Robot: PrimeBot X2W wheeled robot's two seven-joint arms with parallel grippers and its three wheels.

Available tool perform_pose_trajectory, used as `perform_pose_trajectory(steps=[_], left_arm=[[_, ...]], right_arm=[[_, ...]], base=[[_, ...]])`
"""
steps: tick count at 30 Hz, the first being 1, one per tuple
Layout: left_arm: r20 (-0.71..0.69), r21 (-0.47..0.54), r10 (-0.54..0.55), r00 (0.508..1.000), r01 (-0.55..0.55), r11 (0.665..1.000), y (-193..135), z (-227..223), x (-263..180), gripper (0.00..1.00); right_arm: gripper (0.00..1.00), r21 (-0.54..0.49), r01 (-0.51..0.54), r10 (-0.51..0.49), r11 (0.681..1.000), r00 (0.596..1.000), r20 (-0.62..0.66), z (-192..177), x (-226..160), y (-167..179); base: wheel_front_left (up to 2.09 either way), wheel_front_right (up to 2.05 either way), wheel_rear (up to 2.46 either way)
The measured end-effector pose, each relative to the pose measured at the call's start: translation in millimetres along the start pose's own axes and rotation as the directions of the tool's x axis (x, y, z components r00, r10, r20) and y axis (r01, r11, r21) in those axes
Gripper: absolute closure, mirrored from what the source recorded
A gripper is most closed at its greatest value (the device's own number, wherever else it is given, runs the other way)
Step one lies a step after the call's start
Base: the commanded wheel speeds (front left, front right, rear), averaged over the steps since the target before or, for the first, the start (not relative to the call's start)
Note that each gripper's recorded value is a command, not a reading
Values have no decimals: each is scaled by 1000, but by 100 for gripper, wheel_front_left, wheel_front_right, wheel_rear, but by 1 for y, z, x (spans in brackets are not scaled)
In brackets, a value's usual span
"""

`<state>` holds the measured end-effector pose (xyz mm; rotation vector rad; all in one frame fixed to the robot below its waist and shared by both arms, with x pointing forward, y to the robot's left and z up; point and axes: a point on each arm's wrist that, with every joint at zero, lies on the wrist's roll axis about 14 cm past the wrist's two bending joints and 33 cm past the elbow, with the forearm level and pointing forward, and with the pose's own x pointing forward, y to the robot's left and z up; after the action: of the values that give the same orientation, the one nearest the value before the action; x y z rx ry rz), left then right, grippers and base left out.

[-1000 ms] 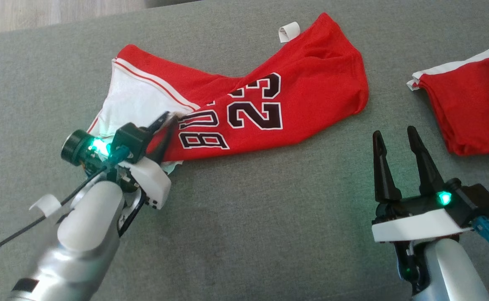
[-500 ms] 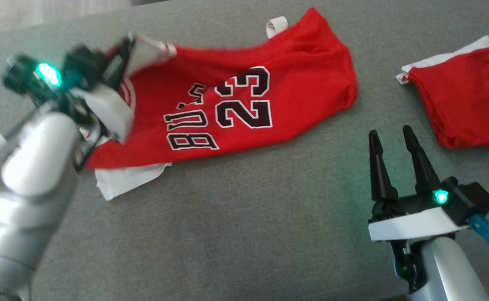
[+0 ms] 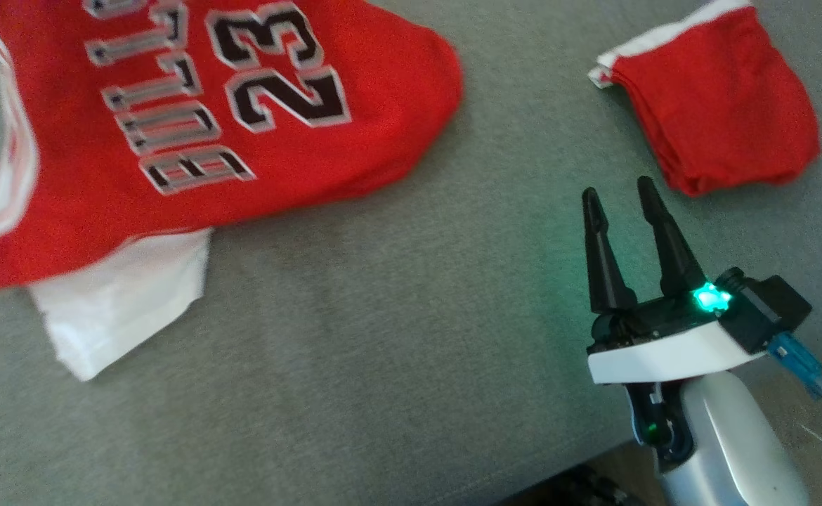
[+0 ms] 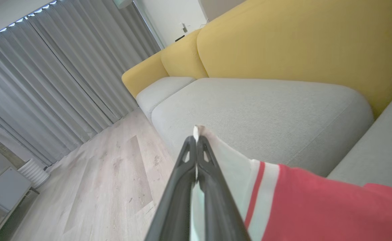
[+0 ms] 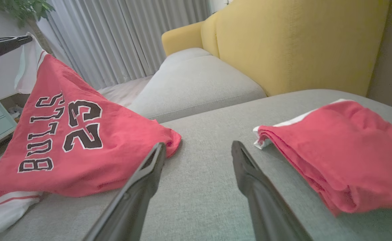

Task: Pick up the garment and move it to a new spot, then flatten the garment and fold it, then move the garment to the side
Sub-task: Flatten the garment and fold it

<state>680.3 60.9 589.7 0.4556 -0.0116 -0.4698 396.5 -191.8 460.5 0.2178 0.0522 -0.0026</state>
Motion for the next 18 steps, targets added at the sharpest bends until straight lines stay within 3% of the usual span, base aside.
perform_pose_trajectory(steps=[9,10,11,18], left_arm=[[-44,80,73,996,-69,994,14,-31,49,100],[-54,80,79,995,-74,994,13,-36,52,93],[-70,71,87,994,-82,994,12,-47,54,0],[-33,33,81,996,-80,996,7,-47,46,0]], right_arm=[[0,7,73,-72,997,995,-67,-19,-9,-20],[0,4,78,-77,997,994,-71,-20,-10,-21],[0,2,83,-83,997,994,-78,-22,-10,-23],[0,2,45,-45,999,997,-59,-19,2,-14]], base=[[0,0,0],[0,0,0],[0,0,0],[0,0,0]])
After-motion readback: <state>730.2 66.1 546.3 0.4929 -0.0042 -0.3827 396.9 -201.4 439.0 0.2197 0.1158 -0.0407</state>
